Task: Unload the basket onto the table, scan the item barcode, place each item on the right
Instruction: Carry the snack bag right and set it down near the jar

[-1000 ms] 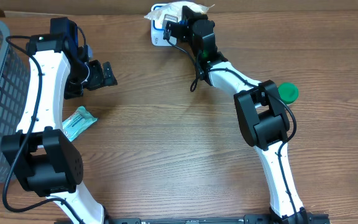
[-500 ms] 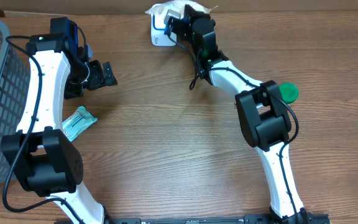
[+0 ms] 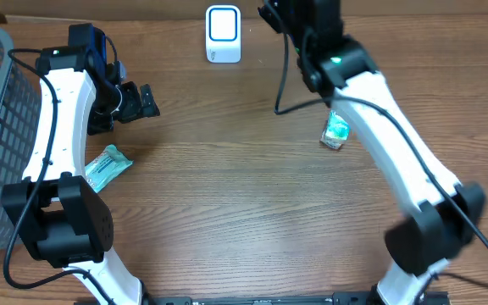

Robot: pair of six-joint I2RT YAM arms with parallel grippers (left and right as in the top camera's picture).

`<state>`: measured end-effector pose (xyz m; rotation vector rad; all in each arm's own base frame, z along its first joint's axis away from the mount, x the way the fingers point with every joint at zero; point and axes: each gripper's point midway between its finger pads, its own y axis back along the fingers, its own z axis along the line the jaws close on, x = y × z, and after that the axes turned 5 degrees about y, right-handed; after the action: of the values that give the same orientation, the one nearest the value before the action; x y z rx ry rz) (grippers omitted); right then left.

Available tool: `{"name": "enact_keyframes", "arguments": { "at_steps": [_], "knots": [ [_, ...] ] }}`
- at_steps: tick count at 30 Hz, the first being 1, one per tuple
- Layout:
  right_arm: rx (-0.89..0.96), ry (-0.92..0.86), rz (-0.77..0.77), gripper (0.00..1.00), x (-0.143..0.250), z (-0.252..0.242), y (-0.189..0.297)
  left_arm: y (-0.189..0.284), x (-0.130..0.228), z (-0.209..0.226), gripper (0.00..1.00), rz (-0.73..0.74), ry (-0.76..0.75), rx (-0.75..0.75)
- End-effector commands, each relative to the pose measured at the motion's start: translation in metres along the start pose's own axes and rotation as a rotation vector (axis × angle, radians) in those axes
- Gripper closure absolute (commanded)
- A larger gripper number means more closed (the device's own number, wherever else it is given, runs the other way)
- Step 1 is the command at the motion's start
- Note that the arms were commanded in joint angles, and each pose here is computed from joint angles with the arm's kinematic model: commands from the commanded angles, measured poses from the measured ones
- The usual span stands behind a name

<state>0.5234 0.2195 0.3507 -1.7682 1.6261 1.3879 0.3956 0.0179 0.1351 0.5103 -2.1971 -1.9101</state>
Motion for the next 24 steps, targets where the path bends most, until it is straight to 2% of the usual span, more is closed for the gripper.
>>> {"name": "enact_keyframes", "arguments": {
  "at_steps": [1, 6, 10, 13, 17, 24],
  "knots": [
    [-0.142, -0.422, 0.135, 0.96, 0.024, 0.03, 0.017, 0.0, -0.002, -0.001, 0.0, -0.004, -0.014, -0.002],
    [-0.182, -0.57, 0.537, 0.96, 0.114, 0.071, 0.037, 0.0, -0.002, -0.001, 0.01, -0.004, -0.014, -0.002],
    [-0.185, -0.558, 0.719, 0.96, 0.162, 0.09, 0.047, 0.0, -0.002, -0.001, 0.0, -0.004, -0.014, -0.002],
    [-0.045, -0.595, 0.849, 0.96, 0.199, 0.081, 0.06, 0.0, -0.002, -0.001, 0.0, -0.004, -0.014, -0.002],
    [0.121, -0.614, 0.953, 0.96, 0.235, 0.062, 0.074, 0.0, -0.002, -0.001, 0.0, -0.004, -0.014, -0.002],
    [0.2, -0.598, 1.036, 0.96, 0.278, 0.053, 0.081, 0.0, -0.002, -0.001, 0.0, -0.004, -0.014, -0.002]
  ]
}}
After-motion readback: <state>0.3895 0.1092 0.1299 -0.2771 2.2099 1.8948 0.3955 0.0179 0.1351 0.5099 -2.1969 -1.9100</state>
